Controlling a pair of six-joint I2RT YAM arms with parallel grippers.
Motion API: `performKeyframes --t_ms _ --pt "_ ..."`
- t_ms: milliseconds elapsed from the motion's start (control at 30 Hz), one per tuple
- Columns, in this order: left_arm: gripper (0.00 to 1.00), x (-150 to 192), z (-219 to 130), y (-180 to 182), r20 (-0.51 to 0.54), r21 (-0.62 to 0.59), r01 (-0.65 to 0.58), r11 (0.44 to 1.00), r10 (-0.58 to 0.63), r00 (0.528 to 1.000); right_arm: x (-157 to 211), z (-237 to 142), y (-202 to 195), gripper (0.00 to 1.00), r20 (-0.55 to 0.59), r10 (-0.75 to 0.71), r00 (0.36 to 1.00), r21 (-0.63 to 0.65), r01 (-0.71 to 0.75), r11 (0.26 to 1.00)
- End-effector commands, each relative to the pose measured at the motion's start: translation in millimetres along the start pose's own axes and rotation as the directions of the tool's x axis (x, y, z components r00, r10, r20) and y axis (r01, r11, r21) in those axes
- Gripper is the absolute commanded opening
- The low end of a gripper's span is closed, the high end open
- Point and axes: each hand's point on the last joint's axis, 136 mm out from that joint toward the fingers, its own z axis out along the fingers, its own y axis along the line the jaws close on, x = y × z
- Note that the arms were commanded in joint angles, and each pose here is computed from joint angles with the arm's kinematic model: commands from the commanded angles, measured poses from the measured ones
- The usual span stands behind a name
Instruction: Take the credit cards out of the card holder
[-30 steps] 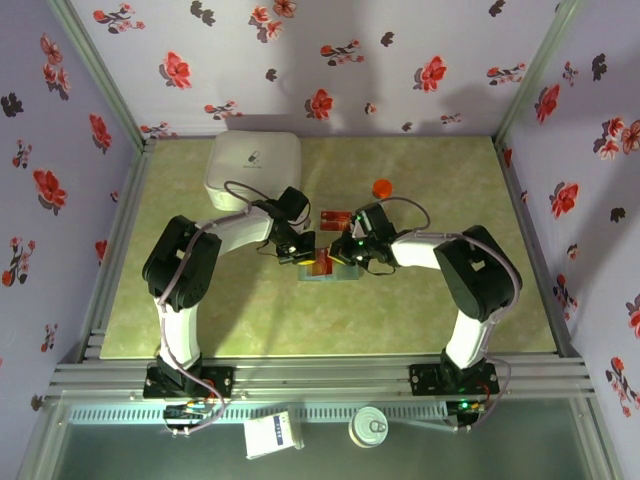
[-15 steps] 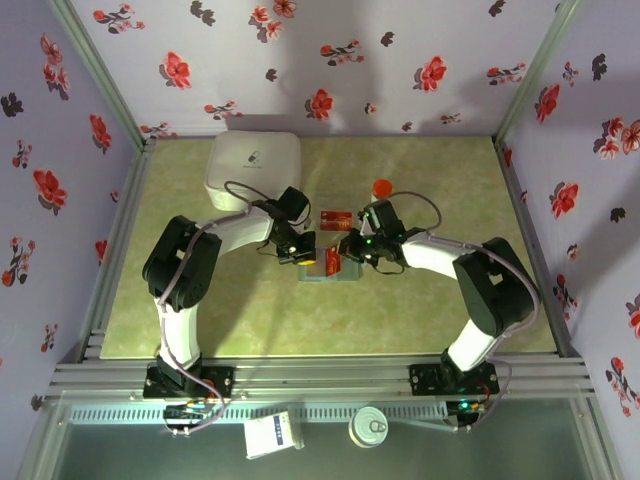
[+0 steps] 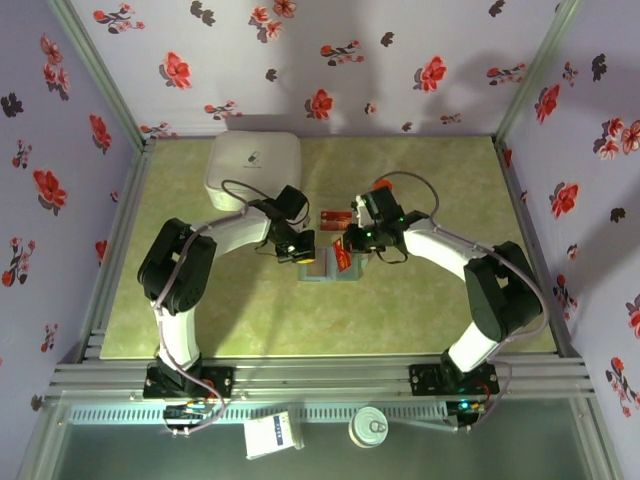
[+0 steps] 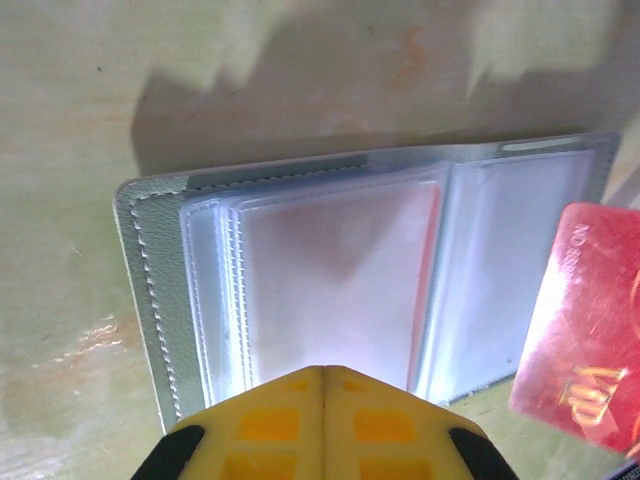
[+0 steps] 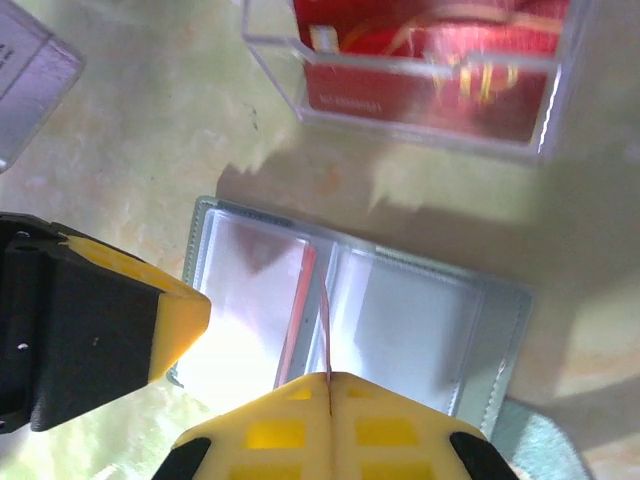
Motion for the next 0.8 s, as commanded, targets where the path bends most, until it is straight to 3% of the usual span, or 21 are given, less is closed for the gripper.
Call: performKeyframes --t_ms 0,167,333,567,767 --pt "0.01 -5.1 -17.3 -3.7 0.051 0.021 -0.014 1.000 0.013 0.999 3.9 -11.0 -11.4 0.00 -0.064 -0.245 0.967 0.076 0.249 0.965" --pt "0.02 -6.6 -24.0 1.4 0.073 0.031 0.000 1.000 -0.002 0.997 -1.3 -7.1 -16.9 0.00 -0.181 -0.464 0.867 0.075 0.483 0.872" --pt "0.02 -5.0 -30.5 10.2 0.091 0.039 0.020 0.999 -0.024 0.996 -9.4 -3.0 -14.1 0.00 -0.278 -0.668 0.690 -0.015 0.693 0.721" --pt "0.02 -0.5 -37.3 22.7 0.102 0.035 0.039 0.999 -0.042 0.994 -35.4 3.1 -12.9 0.00 -0.352 -0.769 0.534 -0.079 0.801 0.593" --pt "0.02 0.6 -42.1 30.9 0.113 0.034 0.058 0.998 -0.061 0.992 -55.3 6.8 -2.8 0.00 -0.364 -0.810 0.460 -0.159 0.826 0.540"
